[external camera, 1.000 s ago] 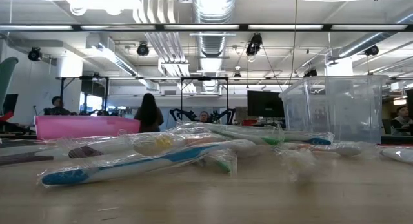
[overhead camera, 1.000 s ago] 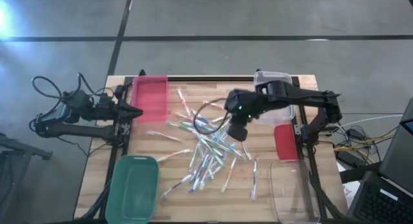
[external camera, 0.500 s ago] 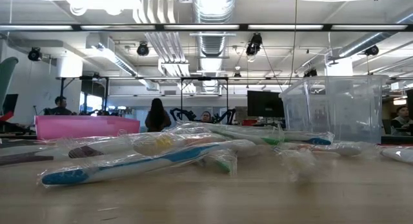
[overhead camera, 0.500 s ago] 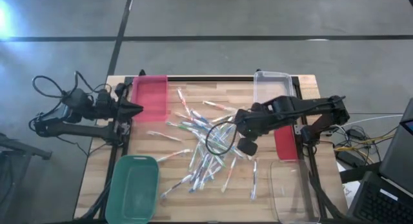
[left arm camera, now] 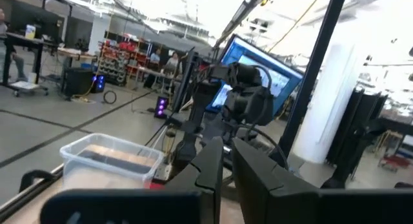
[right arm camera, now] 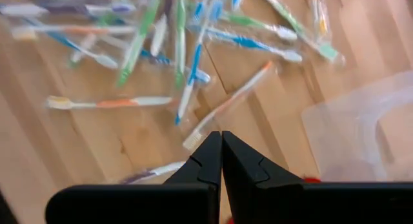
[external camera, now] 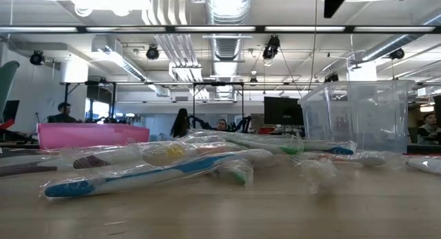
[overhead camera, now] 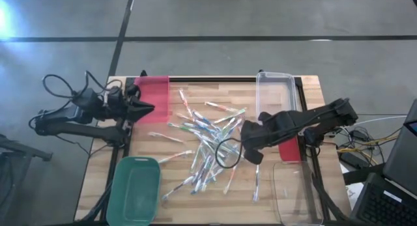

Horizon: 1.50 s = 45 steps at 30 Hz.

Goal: Pick & Place Toothbrushes
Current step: Adjust the top transparent bin

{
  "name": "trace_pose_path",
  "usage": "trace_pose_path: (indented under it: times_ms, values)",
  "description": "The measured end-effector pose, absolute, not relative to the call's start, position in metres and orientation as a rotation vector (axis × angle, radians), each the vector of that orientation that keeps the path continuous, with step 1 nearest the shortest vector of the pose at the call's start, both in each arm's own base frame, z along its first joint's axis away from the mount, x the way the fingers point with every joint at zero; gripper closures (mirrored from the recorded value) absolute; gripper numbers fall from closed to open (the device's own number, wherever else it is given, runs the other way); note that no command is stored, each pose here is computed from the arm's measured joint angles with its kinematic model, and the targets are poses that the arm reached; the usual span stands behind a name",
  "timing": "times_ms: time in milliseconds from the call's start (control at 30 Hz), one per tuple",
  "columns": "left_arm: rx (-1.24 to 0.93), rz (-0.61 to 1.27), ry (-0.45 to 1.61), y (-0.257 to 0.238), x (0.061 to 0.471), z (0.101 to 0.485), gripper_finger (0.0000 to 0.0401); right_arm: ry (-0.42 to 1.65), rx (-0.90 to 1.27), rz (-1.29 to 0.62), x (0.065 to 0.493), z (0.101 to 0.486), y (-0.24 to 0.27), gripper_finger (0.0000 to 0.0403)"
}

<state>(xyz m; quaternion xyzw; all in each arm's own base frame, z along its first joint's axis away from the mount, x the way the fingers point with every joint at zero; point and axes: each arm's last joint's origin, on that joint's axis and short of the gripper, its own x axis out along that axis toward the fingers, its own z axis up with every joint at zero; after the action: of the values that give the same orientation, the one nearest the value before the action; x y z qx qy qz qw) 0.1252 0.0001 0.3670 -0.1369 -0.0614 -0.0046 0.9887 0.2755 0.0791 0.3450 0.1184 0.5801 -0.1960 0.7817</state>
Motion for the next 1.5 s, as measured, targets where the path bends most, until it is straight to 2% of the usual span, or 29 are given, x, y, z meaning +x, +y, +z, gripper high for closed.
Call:
trace_pose_path:
  times_ms: [433,700,967,1200,1500]
  values:
    - [-0.257,0.004,-0.032,0.0,0.147,0.356,0.0362,1.389,0.262,-0.541,0.266,0.298,0.083,0.0394]
    - [-0.255,0.011,0.019,0.0,0.143,0.352,0.0362,1.434,0.261,-0.506,0.265,0.28,0.084,0.0394]
    - [-0.254,0.01,0.037,0.0,0.13,0.351,0.0362,1.383,0.293,-0.489,0.271,0.261,0.082,0.0394]
    - [-0.265,0.006,0.104,0.0,0.119,0.345,0.0362,1.286,0.408,-0.596,0.281,0.245,0.062,0.0393]
    - [-0.268,0.011,0.143,0.0,0.117,0.341,0.0362,1.266,0.486,-0.695,0.285,0.231,0.028,0.035]
